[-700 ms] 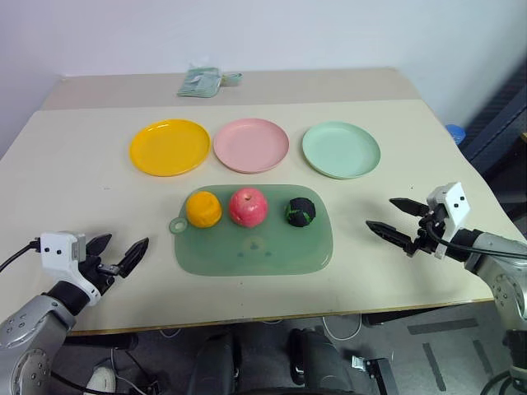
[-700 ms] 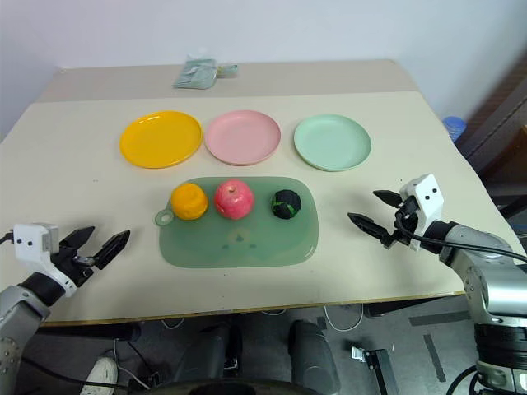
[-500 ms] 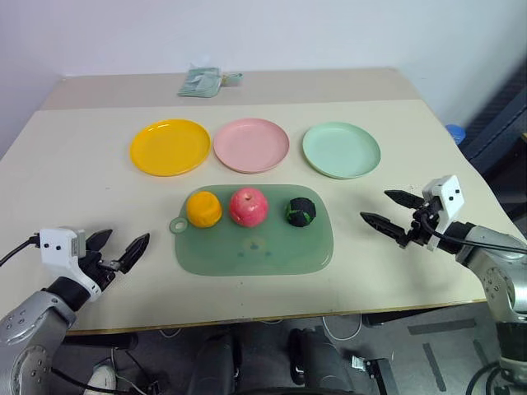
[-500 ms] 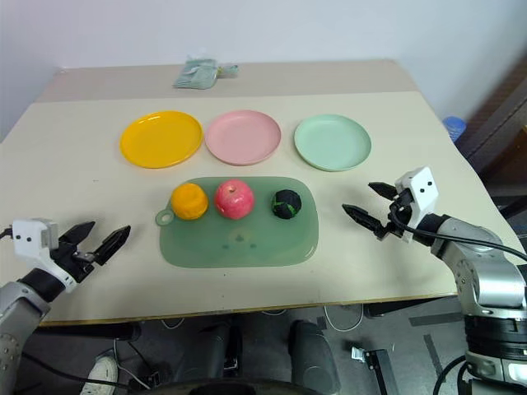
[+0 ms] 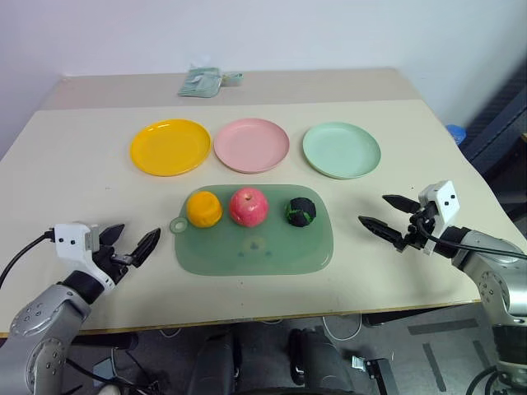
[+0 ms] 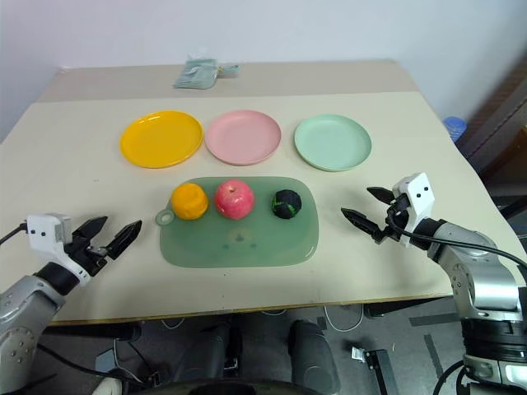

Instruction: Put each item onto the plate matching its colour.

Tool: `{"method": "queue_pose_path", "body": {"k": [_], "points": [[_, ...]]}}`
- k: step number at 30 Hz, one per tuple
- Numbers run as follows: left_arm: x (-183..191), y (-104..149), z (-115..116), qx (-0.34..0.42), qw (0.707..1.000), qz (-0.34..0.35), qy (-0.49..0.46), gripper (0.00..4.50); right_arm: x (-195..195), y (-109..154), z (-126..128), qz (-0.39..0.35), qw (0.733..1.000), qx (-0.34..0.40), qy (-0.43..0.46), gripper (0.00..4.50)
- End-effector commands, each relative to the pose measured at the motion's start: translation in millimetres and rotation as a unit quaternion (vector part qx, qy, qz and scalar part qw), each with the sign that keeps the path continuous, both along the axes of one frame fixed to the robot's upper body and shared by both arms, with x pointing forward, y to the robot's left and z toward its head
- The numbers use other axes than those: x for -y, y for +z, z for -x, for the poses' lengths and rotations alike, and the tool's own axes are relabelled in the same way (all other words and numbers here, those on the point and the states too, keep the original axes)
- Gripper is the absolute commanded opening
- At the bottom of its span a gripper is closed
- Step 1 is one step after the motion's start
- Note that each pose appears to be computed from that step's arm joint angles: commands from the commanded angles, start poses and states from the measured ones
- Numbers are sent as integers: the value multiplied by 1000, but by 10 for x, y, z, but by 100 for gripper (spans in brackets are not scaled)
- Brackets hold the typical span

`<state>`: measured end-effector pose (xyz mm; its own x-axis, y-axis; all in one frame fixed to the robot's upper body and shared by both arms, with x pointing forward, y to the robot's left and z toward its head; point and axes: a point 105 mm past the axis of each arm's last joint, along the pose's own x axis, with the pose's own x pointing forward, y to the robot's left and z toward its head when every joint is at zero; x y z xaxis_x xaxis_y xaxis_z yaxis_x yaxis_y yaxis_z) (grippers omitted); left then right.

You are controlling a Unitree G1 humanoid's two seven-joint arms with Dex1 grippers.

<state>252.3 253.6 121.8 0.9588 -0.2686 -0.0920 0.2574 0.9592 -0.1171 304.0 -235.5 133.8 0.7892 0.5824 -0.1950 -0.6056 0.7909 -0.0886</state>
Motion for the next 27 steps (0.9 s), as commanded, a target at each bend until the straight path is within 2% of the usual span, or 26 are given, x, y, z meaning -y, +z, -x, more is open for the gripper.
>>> {"method": "queue_pose_path", "body": {"k": [1,12,19,27], "points": [[112,95,-53,17,1000,-2,-25,447,-36,267,-3,-4,999,47,1,450],[148,197,-204,22,998,-12,-62,447,-243,274,14,-29,998,60,15,450],[292,203,-202,8,993,-11,-119,447,-558,279,168,-57,995,50,60,450],[430,168,-197,-4,987,-36,-157,447,-930,228,228,-80,990,44,104,450]]}}
